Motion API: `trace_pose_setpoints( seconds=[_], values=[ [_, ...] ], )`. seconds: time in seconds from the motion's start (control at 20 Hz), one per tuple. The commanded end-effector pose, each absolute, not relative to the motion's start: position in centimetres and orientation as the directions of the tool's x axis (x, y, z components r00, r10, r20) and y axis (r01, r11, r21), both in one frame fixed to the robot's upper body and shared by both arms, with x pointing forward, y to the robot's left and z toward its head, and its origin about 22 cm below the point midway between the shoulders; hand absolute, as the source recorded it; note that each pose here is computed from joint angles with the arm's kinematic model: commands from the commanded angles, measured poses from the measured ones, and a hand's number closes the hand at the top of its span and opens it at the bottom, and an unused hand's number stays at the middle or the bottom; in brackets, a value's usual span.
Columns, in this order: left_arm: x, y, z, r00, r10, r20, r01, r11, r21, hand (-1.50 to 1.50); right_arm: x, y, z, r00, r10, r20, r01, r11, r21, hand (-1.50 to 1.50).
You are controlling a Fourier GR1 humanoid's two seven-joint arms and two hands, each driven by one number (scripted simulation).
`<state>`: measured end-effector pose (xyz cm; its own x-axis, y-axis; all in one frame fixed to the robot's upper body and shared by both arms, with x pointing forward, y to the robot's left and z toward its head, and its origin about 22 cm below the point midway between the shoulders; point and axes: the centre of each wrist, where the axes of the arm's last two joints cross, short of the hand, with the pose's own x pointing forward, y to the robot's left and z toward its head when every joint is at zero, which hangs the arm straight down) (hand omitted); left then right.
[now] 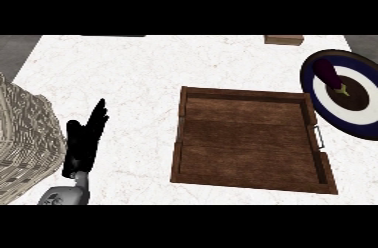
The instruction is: Pick the eggplant from the tray and place it in the plate
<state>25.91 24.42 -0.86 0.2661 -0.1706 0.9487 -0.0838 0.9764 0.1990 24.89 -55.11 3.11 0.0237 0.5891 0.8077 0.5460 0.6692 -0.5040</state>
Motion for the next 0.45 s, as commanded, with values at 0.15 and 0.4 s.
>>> trace_pose_setpoints(
  seconds=[0.15, 0.4],
  values=[
    [25.2, 24.2, -2.4, 0.264, -0.156, 0.952, -0.079, 0.98, 0.183, 0.0, 25.0, -54.6, 2.3, 0.056, 0.592, 0.804, 0.601, 0.623, -0.5, -1.5],
    [25.2, 23.3, -1.9, 0.257, -0.149, 0.955, -0.061, 0.984, 0.17, 0.0, 21.9, -56.7, 2.6, 0.102, 0.618, 0.78, 0.604, 0.584, -0.542, -1.5]
  ],
)
